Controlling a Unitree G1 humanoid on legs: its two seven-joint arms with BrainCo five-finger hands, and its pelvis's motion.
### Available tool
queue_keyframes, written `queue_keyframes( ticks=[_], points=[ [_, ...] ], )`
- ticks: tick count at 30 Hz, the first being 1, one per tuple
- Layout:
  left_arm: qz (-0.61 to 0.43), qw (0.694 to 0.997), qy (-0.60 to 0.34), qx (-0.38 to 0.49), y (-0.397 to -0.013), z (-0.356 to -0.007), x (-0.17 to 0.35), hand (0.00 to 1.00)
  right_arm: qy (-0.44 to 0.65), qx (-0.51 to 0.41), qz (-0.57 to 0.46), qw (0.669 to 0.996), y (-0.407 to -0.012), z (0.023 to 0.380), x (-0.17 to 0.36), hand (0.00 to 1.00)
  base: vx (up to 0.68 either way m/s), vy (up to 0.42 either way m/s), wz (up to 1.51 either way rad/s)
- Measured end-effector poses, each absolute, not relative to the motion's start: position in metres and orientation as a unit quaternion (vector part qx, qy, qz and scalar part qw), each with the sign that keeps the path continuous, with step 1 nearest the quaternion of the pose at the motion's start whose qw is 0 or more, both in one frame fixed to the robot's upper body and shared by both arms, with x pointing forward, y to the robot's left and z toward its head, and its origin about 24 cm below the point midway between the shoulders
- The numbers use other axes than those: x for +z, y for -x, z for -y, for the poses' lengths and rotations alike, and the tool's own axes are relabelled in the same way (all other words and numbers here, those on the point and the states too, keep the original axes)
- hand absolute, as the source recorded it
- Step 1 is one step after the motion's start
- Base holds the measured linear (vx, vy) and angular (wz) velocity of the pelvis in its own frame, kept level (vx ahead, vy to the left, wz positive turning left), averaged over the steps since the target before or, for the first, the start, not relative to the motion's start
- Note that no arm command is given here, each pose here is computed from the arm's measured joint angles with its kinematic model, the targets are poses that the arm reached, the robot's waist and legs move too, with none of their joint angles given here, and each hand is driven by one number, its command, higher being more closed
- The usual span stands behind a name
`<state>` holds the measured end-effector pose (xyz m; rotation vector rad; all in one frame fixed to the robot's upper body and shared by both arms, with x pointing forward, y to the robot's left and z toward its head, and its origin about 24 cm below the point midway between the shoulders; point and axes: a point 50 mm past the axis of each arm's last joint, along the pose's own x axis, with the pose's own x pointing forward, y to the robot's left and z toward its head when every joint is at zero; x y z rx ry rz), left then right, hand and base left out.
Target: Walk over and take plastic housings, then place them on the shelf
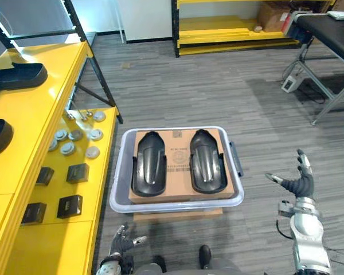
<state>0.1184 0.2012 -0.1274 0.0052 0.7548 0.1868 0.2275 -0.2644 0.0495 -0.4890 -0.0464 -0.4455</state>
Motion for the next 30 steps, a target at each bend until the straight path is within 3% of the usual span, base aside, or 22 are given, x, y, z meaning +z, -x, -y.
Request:
queue_keyframes(
  ticks=[11, 17, 18, 30],
  points=[
    [-0.336, 0.938, 0.009, 0.082, -0.139, -0.188, -0.119, 0.0, 0.24, -0.266, -0.019, 0.933, -0.301, 0.255, 0.051, 0.0, -0.03, 0.018, 0.26],
    [-0.308, 0.949, 0.019, 0.07, -0.161, -0.174, -0.111, 0.0, 0.228, -0.281, -0.057, 0.93, -0.322, 0.26, 0.05, 0.0, -0.08, 0.012, 0.1],
    [-0.298, 0.952, 0.019, 0.064, -0.164, -0.17, -0.108, 0.0, 0.226, -0.288, -0.066, 0.928, -0.326, 0.264, 0.051, 1.0, -0.07, 0.011, 0.13],
    [-0.282, 0.957, 0.029, 0.061, -0.176, -0.159, -0.103, 0.0, 0.197, -0.298, -0.076, 0.931, -0.343, 0.269, 0.061, 1.0, -0.02, 0.005, 0.02]
  ],
)
